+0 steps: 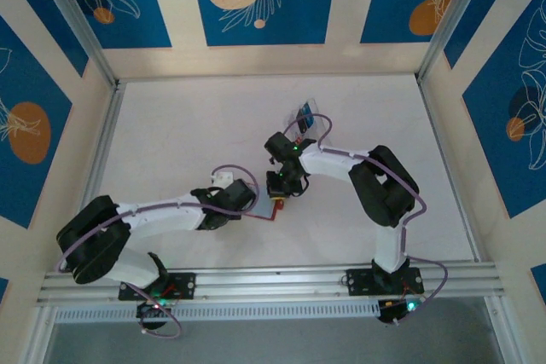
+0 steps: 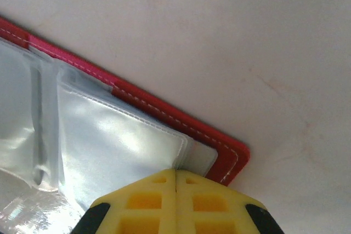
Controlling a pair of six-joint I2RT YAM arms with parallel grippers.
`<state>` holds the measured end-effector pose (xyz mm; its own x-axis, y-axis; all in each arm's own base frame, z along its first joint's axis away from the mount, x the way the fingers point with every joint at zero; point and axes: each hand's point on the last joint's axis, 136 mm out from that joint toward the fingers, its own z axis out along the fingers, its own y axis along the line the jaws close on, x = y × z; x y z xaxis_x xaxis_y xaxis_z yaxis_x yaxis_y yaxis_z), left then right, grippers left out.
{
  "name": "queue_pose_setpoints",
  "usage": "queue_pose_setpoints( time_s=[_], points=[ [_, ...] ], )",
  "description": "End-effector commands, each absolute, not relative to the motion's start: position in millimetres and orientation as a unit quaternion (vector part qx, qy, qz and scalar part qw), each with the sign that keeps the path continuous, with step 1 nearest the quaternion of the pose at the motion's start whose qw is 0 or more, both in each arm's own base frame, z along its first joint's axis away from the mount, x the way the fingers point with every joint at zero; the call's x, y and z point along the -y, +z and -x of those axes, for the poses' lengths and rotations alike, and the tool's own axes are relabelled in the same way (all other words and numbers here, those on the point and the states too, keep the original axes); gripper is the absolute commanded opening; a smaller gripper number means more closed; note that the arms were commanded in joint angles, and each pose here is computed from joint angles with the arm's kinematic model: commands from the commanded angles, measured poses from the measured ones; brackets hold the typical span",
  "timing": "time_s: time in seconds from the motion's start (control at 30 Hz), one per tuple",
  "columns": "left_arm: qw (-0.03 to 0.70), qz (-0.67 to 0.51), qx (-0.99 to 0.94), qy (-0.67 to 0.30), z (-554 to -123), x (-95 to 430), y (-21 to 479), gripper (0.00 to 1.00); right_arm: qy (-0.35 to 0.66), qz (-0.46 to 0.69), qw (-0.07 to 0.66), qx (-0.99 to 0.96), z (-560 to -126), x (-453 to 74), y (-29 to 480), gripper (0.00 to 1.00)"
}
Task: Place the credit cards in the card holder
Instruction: Flip over the card slot on the card holder, then pick up the credit card from the storage box.
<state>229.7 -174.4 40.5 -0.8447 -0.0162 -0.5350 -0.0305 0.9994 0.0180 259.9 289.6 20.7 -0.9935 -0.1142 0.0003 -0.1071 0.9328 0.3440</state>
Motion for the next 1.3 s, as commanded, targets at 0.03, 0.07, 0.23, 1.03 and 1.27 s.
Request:
queue_pose_setpoints(
  time_s=[0.03,0.07,0.23,1.03,1.27],
  points=[
    [0.259,0.019,-0.966,0.017,-222.6,165.7,36.3,0.32,-0.129,-0.091,-0.013,0.987,-281.1,-268.1,10.6,0.00],
    [0.263,0.018,-0.965,0.014,-223.5,166.0,40.0,0.32,-0.126,-0.104,-0.023,0.986,-285.5,-268.6,14.6,0.00],
    [0.281,0.004,-0.960,-0.019,-232.2,174.5,64.0,0.34,-0.135,-0.140,-0.049,0.980,-307.2,-273.4,28.8,0.00],
    [0.176,-0.049,-0.972,-0.150,-266.8,226.8,38.2,0.14,-0.070,-0.056,-0.137,0.987,-353.2,-208.1,109.3,0.26],
    [0.162,-0.050,-0.977,-0.131,-263.8,217.6,20.0,0.14,-0.020,-0.049,-0.143,0.988,-372.2,-192.1,105.1,0.27]
  ],
)
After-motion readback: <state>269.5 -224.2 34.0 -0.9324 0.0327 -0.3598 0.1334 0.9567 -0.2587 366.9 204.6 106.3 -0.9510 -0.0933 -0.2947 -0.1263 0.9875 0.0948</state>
